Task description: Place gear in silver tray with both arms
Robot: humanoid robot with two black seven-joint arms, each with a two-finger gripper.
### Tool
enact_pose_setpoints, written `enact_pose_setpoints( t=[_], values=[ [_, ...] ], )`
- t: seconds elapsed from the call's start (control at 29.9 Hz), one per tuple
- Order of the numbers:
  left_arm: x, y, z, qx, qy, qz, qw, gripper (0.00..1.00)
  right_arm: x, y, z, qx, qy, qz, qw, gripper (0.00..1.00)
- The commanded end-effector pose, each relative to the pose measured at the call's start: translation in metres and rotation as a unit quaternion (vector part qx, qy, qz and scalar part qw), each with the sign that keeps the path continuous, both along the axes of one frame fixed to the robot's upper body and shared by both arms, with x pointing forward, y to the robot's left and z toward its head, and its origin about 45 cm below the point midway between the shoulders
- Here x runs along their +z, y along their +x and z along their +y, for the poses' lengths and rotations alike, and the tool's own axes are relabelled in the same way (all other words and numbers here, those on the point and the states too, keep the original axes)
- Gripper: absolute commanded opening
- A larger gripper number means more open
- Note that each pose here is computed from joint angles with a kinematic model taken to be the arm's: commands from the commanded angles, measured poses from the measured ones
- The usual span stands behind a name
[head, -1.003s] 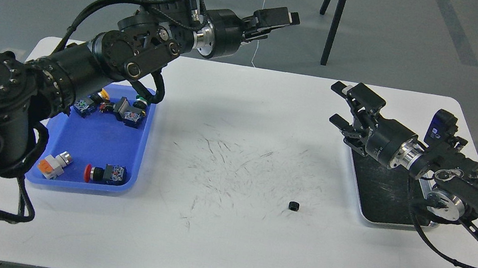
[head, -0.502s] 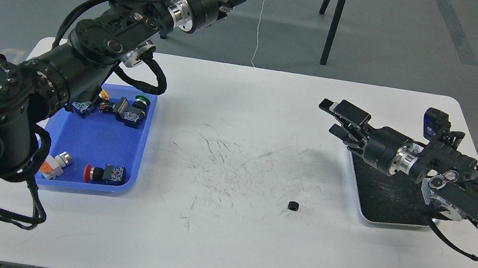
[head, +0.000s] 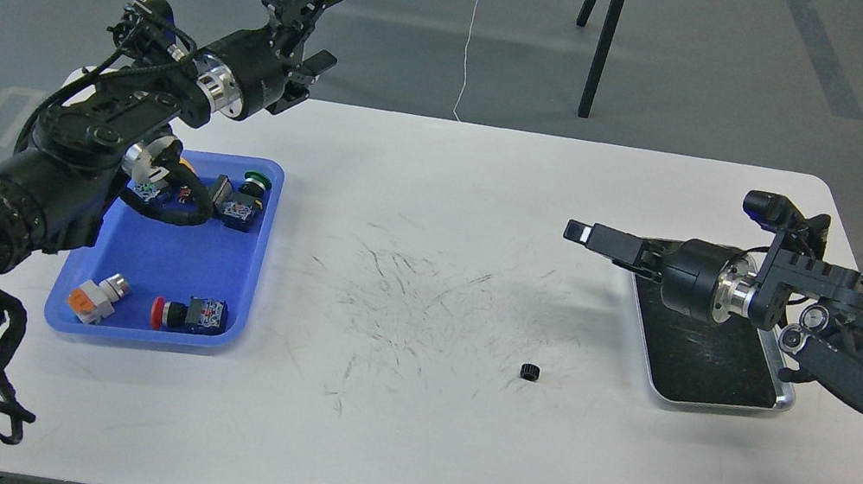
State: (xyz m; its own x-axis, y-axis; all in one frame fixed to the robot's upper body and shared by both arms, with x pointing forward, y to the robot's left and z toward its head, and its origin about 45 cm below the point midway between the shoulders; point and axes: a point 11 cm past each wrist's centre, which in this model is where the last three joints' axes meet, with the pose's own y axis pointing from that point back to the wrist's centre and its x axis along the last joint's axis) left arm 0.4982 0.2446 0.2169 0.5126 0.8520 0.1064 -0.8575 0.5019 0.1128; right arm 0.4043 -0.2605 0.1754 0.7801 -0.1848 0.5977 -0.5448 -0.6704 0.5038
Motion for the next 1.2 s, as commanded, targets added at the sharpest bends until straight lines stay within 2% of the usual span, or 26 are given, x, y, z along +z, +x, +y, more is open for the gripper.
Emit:
enact_pose_setpoints(
  t=[0.0, 0.67, 0.94, 1.17],
  values=[
    [-0.015, -0.008, 0.005, -0.003, -0.003, 0.018, 1.000, 1.00, -0.004, -0.004, -0.001, 0.019, -0.030, 0.007, 0.999, 0.98],
    [-0.025, -0.014, 0.000, -0.015, 0.008, 0.028, 0.999, 1.00, -0.007, -0.007, -0.009, 0.150, -0.205, -0.022, 0.967, 0.98],
    [-0.037, -0.020, -0.003, -0.030, 0.034, 0.040, 0.998, 1.00, -0.017, -0.012, 0.010, 0.227, -0.256, -0.043, 0.939, 0.98],
    [-0.039, -0.021, -0.002, -0.031, 0.036, 0.043, 0.998, 1.00, 0.001, -0.005, 0.042, 0.284, -0.280, -0.084, 0.913, 0.98]
  ],
)
